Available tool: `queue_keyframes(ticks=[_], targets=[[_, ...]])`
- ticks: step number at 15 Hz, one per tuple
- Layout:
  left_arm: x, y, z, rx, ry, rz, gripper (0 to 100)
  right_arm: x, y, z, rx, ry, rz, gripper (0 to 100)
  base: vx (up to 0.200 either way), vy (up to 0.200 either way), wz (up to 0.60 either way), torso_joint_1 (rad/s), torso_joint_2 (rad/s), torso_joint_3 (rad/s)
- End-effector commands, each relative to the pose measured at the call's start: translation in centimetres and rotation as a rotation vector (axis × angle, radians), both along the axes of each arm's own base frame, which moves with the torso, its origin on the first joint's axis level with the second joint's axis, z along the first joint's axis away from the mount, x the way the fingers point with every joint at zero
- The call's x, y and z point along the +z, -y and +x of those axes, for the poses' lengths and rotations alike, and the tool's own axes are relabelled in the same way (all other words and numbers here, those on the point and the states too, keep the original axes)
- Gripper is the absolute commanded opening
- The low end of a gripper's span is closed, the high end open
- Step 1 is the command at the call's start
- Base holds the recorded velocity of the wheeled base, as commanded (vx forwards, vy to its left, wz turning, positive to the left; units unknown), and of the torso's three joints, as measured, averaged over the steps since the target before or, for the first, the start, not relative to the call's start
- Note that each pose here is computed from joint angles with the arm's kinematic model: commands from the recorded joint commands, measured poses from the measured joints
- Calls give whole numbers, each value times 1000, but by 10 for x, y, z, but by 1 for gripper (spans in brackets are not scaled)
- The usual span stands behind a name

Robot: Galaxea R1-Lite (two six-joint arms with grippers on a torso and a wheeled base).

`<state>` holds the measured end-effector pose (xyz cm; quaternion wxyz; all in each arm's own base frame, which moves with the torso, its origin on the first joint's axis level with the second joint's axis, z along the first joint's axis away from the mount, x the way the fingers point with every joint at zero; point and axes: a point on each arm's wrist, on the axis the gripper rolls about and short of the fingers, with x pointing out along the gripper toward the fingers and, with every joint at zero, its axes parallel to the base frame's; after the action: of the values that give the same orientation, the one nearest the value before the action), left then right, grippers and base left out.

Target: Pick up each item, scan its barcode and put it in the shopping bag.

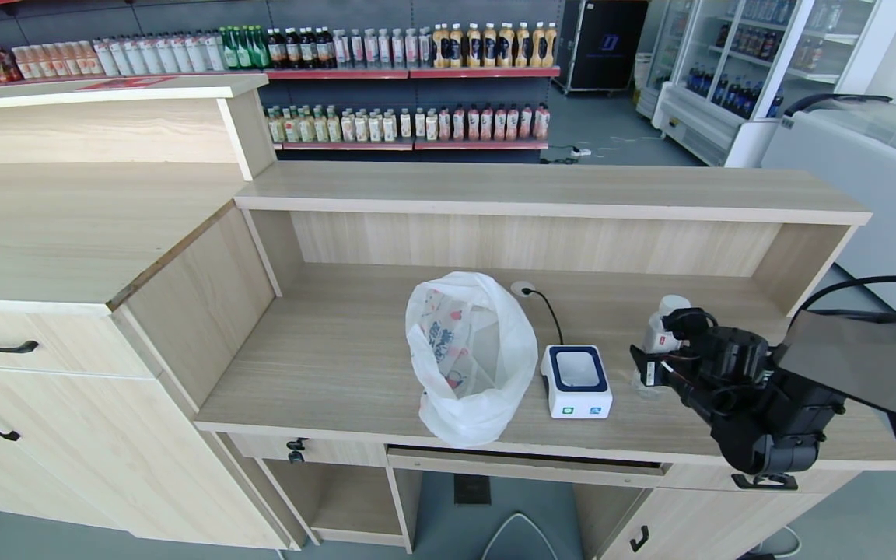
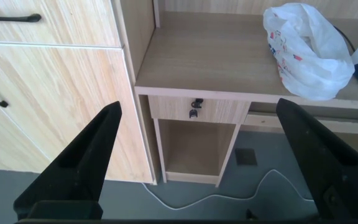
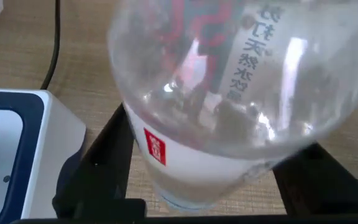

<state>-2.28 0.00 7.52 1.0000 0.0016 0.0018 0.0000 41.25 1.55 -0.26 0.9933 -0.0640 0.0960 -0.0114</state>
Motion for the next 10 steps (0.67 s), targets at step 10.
queue_keyframes(ticks=[10], targets=[[0,0,0,0,1,0,100,60,-1,-4,82,66,49,0,0,0,0,0,0,0]])
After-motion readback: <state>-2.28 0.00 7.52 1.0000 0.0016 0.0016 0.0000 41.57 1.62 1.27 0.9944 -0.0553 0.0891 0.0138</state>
